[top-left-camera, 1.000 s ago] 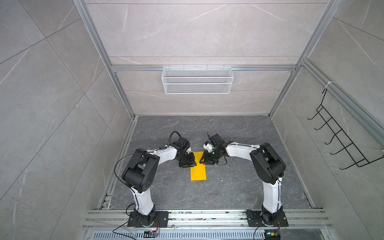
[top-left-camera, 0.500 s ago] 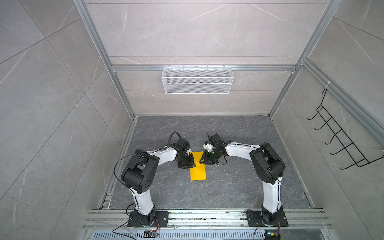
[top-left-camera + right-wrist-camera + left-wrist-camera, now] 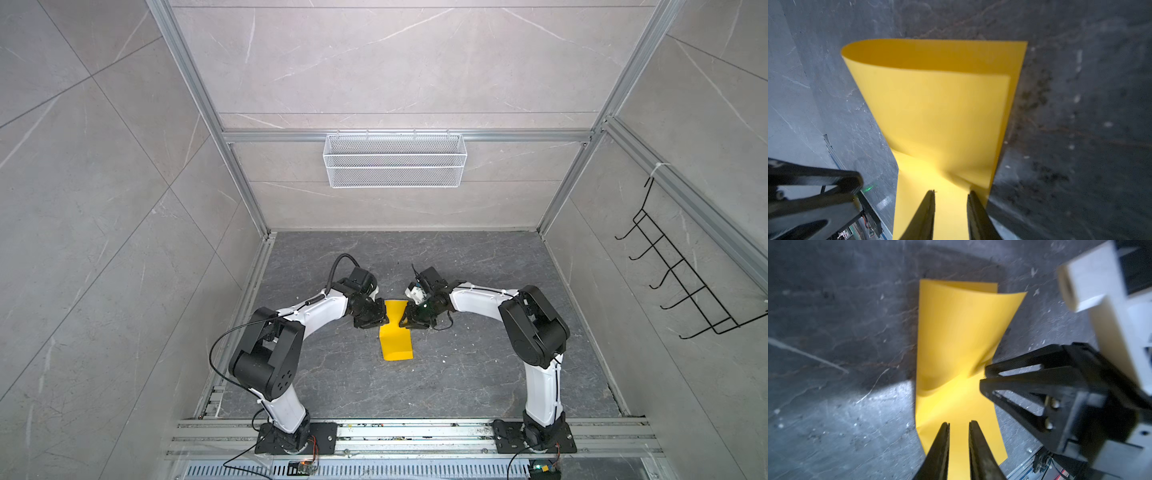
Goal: Fold a paper plane with a square sheet of paper (pick it up from the middle)
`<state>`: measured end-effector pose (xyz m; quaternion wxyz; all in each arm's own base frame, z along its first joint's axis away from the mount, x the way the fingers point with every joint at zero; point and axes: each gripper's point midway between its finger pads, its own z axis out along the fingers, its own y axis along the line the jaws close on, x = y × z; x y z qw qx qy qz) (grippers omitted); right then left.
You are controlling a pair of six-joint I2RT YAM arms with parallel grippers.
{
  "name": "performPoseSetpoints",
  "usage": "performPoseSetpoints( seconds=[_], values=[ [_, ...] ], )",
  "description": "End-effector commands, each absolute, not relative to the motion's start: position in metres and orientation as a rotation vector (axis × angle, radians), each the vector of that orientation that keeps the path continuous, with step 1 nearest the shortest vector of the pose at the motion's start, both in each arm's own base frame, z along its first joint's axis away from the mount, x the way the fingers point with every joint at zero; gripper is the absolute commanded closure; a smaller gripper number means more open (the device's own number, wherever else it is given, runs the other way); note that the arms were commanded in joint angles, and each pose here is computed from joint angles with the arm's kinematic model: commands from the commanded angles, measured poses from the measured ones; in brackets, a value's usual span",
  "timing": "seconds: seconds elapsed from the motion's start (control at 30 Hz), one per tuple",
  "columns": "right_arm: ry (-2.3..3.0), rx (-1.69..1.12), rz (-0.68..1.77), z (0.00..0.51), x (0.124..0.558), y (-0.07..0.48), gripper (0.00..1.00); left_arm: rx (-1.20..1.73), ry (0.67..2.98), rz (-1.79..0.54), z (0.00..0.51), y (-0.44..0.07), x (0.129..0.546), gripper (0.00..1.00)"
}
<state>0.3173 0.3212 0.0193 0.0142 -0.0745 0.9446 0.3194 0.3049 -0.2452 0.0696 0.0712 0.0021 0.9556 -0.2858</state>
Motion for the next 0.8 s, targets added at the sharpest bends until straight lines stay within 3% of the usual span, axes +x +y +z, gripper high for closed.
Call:
performPoseSetpoints(
  seconds=[0.0,0.53,0.77],
  values=[
    [3.159,-0.158,0.555,-0.062,0.293,0.266,0.68,0.031,2.854,-0.905,0.066,-0.257,0.321,0.78],
    [3.174,-0.181,0.522,-0.064,0.292,0.263,0.68,-0.099,3.041,-0.815,-0.002,-0.209,0.291,0.79],
    [3.174,-0.185,0.509,-0.064,0.293,0.262,0.69,-0.083,2.968,-0.851,0.022,-0.195,0.298,0.79]
  ],
)
